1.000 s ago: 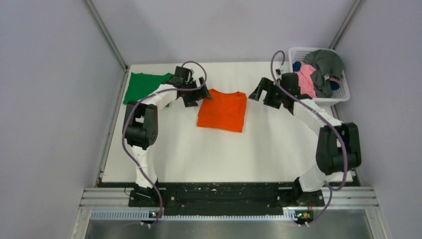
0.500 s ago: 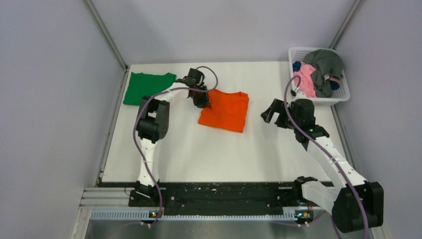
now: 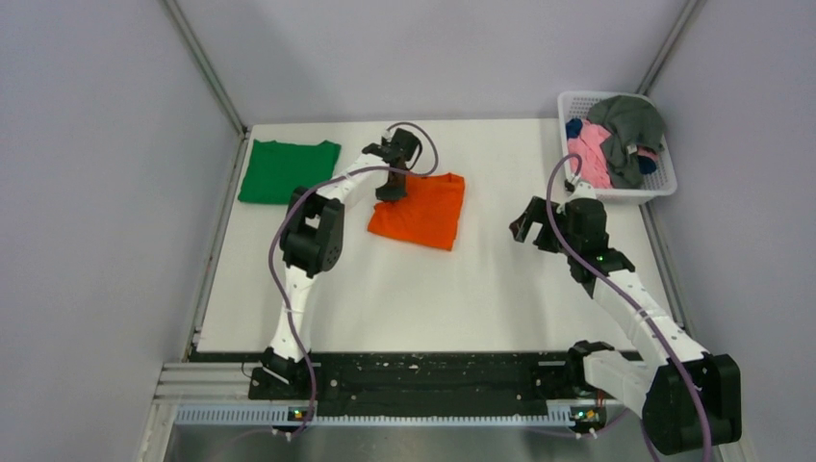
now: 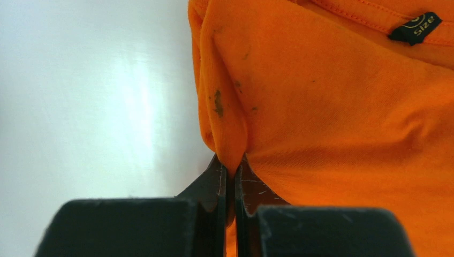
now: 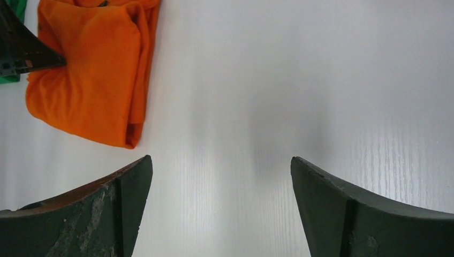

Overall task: Fold and stack the t-shirts
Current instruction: Put the neatly folded tshirt into the corner of the board with the left arm

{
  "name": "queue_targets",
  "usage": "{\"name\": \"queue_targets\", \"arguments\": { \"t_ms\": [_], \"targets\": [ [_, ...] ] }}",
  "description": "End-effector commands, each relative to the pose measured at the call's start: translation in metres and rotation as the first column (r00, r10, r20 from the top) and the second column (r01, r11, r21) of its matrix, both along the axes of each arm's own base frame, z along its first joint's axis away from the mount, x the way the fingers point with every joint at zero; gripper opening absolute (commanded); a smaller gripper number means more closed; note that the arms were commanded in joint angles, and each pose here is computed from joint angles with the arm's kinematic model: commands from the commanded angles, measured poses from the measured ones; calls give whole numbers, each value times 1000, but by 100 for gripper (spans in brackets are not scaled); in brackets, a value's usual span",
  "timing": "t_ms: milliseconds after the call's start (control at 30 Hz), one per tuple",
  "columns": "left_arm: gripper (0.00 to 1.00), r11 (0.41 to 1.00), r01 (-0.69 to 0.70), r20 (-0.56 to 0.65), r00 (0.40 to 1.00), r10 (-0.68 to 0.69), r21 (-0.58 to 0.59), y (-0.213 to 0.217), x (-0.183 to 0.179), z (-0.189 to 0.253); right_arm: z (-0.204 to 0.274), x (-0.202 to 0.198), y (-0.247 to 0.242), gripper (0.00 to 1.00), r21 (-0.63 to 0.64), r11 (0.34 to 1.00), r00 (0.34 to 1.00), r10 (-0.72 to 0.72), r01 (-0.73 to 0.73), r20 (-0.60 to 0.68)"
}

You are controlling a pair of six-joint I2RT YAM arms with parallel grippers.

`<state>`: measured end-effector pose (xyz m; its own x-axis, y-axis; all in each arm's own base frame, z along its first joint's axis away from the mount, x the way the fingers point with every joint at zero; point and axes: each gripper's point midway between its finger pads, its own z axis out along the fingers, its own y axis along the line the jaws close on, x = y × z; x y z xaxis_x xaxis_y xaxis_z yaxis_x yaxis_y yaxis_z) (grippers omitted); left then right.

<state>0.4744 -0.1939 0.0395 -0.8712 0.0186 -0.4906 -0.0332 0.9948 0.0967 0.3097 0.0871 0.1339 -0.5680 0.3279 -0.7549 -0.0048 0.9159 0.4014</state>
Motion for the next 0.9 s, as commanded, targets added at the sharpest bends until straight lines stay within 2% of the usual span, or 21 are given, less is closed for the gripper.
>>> {"name": "queue_targets", "arguments": {
  "t_ms": [0, 200, 400, 633, 867],
  "targets": [
    [0, 959, -79, 209, 978, 21, 272, 71, 37, 81, 8, 11, -3, 99, -21, 1000, 999, -9, 11, 52],
    [0, 896, -129, 303, 953, -7, 426, 124, 56, 132, 6, 13, -5, 99, -31, 999, 999, -23, 25, 44],
    [0, 832, -177, 344, 939, -17, 525, 168, 67, 167, 7, 14, -5, 99, -30, 999, 999, -23, 24, 45],
    [0, 854, -199, 408, 913, -17, 480, 193, 78, 201, 5, 17, -6, 99, -32, 999, 999, -34, 35, 41],
    [0, 893, -187, 457, 889, -24, 410, 193, 75, 232, -1, 20, -4, 99, -30, 999, 1000, -26, 27, 17]
  ]
}}
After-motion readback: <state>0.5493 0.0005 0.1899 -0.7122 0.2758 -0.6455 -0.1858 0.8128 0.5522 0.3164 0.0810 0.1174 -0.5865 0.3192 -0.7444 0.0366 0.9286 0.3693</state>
